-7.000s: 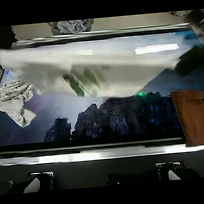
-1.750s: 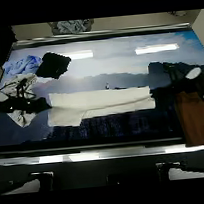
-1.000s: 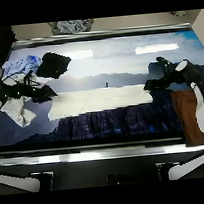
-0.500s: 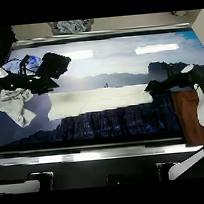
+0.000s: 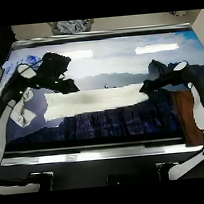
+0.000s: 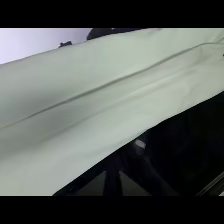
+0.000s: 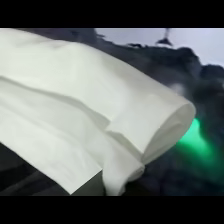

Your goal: Fold the shirts.

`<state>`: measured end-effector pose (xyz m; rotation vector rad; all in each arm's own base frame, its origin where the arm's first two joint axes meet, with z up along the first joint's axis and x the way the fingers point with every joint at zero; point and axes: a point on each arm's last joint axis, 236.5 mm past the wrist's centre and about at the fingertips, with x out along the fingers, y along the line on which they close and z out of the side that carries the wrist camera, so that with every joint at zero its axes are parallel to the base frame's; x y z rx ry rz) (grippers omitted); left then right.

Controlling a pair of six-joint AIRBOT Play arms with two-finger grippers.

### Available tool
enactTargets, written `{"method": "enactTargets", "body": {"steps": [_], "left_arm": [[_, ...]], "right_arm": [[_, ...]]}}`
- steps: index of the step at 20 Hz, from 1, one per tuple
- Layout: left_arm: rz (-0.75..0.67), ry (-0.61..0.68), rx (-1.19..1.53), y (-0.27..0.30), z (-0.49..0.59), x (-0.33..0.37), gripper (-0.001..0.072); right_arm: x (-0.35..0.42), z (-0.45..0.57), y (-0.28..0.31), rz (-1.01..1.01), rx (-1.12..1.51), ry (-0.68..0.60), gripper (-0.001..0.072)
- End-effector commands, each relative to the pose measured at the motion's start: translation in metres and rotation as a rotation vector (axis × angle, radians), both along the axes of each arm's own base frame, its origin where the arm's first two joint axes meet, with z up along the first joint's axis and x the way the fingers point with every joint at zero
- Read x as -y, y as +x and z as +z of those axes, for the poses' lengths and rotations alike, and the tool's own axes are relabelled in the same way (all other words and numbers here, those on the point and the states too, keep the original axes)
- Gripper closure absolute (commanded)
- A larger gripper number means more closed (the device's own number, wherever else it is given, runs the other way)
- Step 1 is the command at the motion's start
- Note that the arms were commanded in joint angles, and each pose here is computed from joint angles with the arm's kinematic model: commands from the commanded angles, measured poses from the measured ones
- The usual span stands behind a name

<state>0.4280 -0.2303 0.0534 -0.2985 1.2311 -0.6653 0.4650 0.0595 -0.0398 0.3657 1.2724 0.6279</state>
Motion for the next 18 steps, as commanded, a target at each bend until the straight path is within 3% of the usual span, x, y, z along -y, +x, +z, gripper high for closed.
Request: {"method": "enactTargets", "body": {"steps": [1, 6, 12, 15, 18], "left_arm": [[-0.047, 0.002, 0.014, 0.0, -0.036, 0.057, 0.0676], [0.062, -0.117, -0.187, -0.012, -0.094, 0.127, 0.0678], [0.293, -0.571, -0.372, -0.007, -0.084, 0.241, 0.0678], [0.259, -0.643, -0.487, -0.036, -0.085, 0.269, 0.0678], [0.107, -0.662, -0.307, -0.019, -0.055, 0.238, 0.0681]], "right_arm": [[-0.016, 0.085, -0.019, 0.091, 0.145, 0.02, 0.0671], [-0.027, 0.199, -0.067, 0.111, 0.337, -0.025, 0.067], [-0.038, 0.252, -0.108, 0.09, 0.395, -0.02, 0.0668], [-0.034, 0.265, -0.085, 0.014, 0.48, -0.014, 0.0667], [-0.047, 0.284, -0.059, -0.037, 0.551, 0.111, 0.0667]]}}
